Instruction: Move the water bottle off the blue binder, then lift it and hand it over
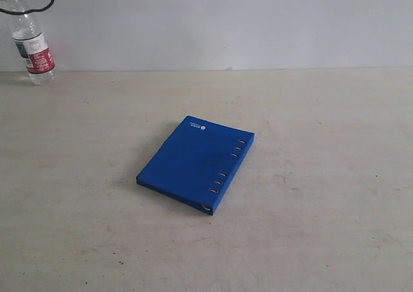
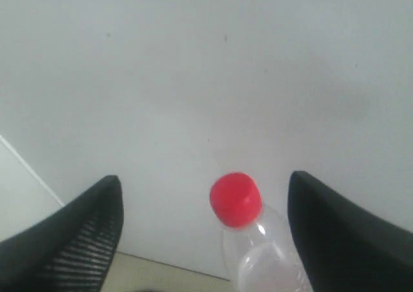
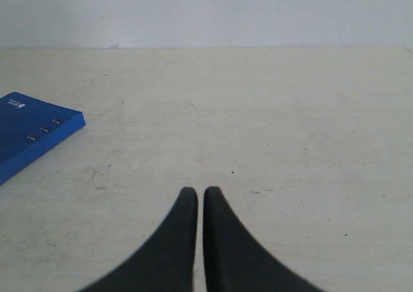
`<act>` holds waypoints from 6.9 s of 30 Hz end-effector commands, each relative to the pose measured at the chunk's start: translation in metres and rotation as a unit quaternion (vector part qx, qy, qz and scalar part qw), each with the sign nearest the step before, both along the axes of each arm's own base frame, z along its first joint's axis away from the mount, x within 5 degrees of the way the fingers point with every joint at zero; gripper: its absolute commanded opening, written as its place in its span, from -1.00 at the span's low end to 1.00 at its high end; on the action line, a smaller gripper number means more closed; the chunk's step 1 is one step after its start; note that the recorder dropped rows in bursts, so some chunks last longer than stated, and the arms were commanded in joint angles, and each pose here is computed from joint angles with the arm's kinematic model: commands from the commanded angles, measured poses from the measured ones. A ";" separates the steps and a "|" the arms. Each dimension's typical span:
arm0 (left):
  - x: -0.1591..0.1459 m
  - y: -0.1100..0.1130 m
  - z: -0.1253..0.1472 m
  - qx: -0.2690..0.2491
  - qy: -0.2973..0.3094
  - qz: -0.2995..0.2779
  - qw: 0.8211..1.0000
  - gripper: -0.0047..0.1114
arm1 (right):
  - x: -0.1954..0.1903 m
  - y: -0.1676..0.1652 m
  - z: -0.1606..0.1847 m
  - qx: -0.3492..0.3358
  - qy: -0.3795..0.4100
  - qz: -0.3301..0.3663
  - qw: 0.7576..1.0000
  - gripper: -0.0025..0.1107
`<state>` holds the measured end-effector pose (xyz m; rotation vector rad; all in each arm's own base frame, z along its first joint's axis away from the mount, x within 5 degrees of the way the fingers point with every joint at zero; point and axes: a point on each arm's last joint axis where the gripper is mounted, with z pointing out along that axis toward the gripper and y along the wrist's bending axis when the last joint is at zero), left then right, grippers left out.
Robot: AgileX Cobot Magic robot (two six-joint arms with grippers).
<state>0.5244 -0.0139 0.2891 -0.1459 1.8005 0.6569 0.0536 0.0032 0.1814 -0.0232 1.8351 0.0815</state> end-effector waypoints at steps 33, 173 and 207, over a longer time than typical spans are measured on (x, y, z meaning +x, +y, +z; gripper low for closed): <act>-0.279 -0.035 0.042 -0.100 0.022 -0.224 0.969 0.21 | 0.002 0.004 0.019 0.167 -0.089 -0.004 0.982 -0.93; -0.151 -0.176 -0.173 -0.513 0.329 -0.575 0.545 -0.01 | 0.252 0.140 -0.037 0.224 0.414 0.345 0.812 0.11; -0.156 -0.177 -0.204 -0.568 0.369 -0.536 0.504 0.30 | 0.254 0.055 -0.025 0.157 0.484 0.226 0.831 -0.95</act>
